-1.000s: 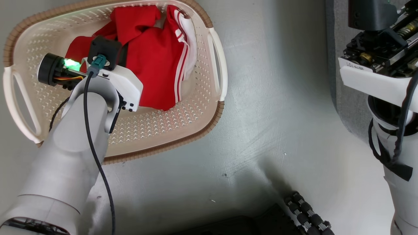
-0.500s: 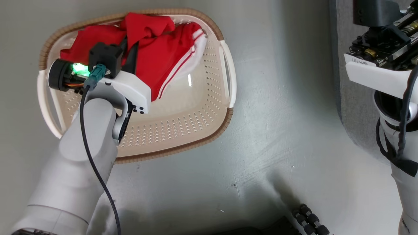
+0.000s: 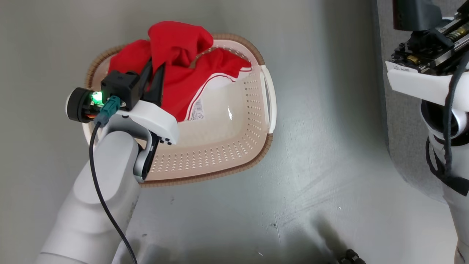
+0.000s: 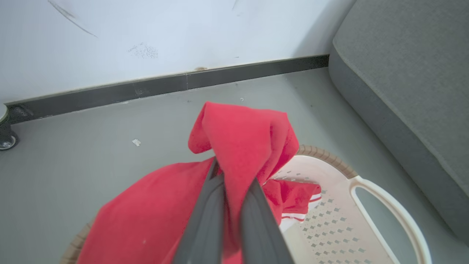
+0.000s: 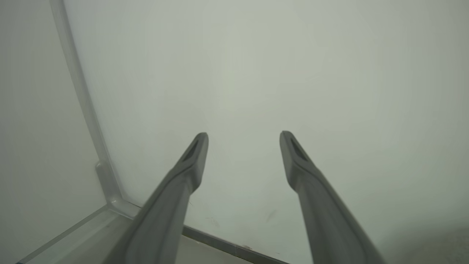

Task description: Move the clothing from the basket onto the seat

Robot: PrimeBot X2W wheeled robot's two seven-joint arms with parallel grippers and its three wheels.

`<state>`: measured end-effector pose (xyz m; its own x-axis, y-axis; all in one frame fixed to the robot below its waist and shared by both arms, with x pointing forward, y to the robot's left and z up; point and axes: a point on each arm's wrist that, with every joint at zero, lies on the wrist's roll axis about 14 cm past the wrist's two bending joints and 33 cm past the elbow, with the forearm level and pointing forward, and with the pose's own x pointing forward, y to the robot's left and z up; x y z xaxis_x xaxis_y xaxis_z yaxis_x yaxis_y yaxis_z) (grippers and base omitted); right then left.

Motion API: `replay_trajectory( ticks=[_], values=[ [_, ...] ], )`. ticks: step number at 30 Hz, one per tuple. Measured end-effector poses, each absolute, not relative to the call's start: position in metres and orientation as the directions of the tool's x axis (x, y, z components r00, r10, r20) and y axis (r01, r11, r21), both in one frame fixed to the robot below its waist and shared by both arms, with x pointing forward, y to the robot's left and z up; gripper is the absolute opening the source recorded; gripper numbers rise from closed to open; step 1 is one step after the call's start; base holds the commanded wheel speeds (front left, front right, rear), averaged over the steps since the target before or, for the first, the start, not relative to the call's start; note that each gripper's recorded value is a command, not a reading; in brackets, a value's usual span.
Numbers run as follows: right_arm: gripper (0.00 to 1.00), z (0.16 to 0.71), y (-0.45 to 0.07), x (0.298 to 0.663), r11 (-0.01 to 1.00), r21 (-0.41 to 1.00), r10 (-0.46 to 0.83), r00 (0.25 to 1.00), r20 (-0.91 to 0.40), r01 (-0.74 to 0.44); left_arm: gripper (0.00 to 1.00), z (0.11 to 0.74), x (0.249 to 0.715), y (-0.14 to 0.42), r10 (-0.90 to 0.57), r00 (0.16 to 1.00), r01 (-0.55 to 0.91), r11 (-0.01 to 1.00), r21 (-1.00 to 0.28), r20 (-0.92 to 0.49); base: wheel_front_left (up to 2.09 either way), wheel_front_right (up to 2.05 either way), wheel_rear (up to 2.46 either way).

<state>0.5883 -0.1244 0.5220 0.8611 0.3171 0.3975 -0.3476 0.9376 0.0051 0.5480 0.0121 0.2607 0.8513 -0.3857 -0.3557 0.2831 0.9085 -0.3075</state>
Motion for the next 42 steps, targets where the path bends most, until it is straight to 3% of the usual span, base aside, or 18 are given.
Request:
replay_trajectory(
  ticks=[23, 42],
  values=[
    [1.00, 0.567, -0.121, 0.544, 0.939, 0.034, 0.299, 0.862, 0.409, -0.342, 0.00, 0.438, 0.559, 0.047, -0.304, 0.952, 0.292, 0.889, -0.353, 0.023, 0.00, 0.00, 0.00],
    [1.00, 0.590, -0.111, 0.493, 0.930, 0.052, 0.317, 0.866, 0.386, -0.364, 0.00, 0.553, 0.525, 0.054, -0.310, 0.916, 0.380, 0.876, -0.298, 0.256, 0.00, 0.00, 0.00]
  ],
)
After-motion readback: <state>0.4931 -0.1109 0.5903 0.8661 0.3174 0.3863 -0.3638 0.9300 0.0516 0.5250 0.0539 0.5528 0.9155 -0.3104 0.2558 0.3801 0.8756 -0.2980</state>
